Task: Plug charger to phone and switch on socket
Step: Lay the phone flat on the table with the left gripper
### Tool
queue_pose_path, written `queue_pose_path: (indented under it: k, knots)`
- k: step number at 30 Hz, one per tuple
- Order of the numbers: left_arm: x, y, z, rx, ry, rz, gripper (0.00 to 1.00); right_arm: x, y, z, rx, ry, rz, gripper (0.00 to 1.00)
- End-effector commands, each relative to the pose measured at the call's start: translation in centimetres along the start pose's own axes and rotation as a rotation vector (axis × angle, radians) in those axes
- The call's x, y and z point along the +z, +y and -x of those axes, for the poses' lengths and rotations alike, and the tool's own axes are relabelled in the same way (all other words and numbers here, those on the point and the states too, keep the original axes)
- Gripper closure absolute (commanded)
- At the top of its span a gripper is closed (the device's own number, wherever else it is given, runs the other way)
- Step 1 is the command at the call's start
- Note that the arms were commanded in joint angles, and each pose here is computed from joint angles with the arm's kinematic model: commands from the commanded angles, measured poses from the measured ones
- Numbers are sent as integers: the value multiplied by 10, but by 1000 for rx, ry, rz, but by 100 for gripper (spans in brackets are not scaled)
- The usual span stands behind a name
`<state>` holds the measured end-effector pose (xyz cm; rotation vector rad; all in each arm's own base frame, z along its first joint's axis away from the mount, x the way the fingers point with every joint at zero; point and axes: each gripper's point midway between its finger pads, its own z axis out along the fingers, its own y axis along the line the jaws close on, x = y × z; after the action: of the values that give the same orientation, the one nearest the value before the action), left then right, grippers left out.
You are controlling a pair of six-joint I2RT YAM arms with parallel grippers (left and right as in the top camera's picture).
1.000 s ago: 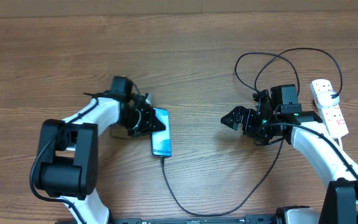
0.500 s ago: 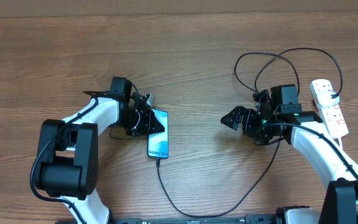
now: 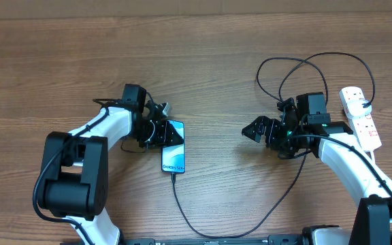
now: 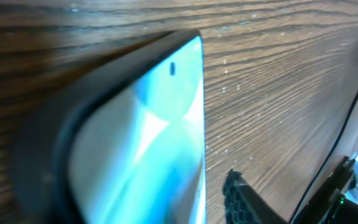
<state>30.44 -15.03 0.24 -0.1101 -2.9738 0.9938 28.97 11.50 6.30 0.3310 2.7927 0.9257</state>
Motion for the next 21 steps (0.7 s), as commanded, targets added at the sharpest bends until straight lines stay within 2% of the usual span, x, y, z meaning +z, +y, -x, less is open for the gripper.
queue_pose_path:
  k: [1,8,21]
  knots:
    - [11,38,-15,-26,45,160,60,-5,5,8,-24,-27,3,0]
    - [10,39,-16,-29,45,167,55,-5,5,8,-24,-27,3,0]
    - [10,43,-18,-35,55,187,49,-5,5,8,-24,-27,3,0]
